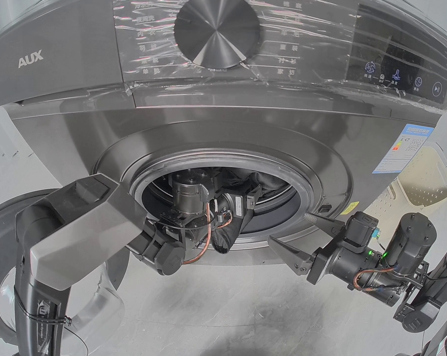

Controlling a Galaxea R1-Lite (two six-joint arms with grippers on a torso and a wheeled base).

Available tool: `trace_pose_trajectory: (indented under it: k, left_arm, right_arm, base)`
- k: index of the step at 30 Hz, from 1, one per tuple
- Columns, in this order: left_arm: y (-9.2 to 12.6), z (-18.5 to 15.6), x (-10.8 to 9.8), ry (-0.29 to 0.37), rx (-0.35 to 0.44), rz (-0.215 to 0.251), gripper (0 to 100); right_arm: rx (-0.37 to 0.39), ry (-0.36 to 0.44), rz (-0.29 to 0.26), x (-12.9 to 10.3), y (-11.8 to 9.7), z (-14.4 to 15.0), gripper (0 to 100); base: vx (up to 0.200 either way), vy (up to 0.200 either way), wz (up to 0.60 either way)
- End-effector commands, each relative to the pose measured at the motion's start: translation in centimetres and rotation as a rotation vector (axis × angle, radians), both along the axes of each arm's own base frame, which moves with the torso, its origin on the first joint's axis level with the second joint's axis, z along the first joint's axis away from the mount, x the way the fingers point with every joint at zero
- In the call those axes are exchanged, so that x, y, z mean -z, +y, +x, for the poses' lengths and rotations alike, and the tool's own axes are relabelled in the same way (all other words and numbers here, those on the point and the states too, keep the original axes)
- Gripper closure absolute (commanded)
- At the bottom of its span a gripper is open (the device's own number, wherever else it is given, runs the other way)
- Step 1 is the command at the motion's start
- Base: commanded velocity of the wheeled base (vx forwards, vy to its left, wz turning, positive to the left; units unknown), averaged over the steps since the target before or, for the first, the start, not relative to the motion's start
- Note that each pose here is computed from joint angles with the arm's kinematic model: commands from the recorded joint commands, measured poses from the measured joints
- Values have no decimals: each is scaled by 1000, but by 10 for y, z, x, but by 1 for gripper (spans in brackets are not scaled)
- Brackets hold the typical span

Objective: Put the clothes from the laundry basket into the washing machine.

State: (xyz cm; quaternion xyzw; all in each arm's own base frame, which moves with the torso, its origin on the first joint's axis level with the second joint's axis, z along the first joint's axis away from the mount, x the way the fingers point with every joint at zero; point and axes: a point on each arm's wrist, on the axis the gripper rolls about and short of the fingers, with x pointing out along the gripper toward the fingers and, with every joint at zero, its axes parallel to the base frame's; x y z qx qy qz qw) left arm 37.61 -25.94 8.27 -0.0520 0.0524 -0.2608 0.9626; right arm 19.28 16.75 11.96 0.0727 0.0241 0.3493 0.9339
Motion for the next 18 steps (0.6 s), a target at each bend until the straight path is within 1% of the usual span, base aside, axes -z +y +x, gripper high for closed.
trace_pose_trajectory:
  k: [1, 3, 5, 6, 9, 12, 15, 18]
  left_arm:
    - [0, 18, 29, 26, -21, 22, 0]
    - [0, 22, 31, 26, -29, 24, 0]
    - [2, 25, 35, 45, -35, 40, 0]
    - [4, 25, 36, 56, -38, 49, 100]
    - [3, 29, 37, 64, -37, 54, 100]
    - [-2, 38, 34, 38, -40, 31, 100]
    - [-4, 52, 28, -7, -70, -8, 100]
    - [-8, 65, 16, -63, -125, -72, 100]
  right_arm:
    - [2, 2, -2, 1, 0, 1, 0]
    - [2, 1, -1, 1, 0, 1, 0]
    - [2, -1, 1, 0, 1, 1, 0]
    - [2, -1, 1, 0, 1, 1, 0]
    - [2, -2, 2, 0, 1, 2, 0]
    - [4, -2, 2, 0, 1, 2, 0]
    - [4, -4, 3, 0, 1, 3, 0]
    - [5, -7, 6, -1, 1, 4, 0]
  base:
    - [0, 0, 0]
    - [0, 0, 0]
    - [0, 0, 0]
    - [0, 0, 0]
    - [0, 0, 0]
    - [0, 0, 0]
    - [0, 0, 0]
    - [0, 0, 0]
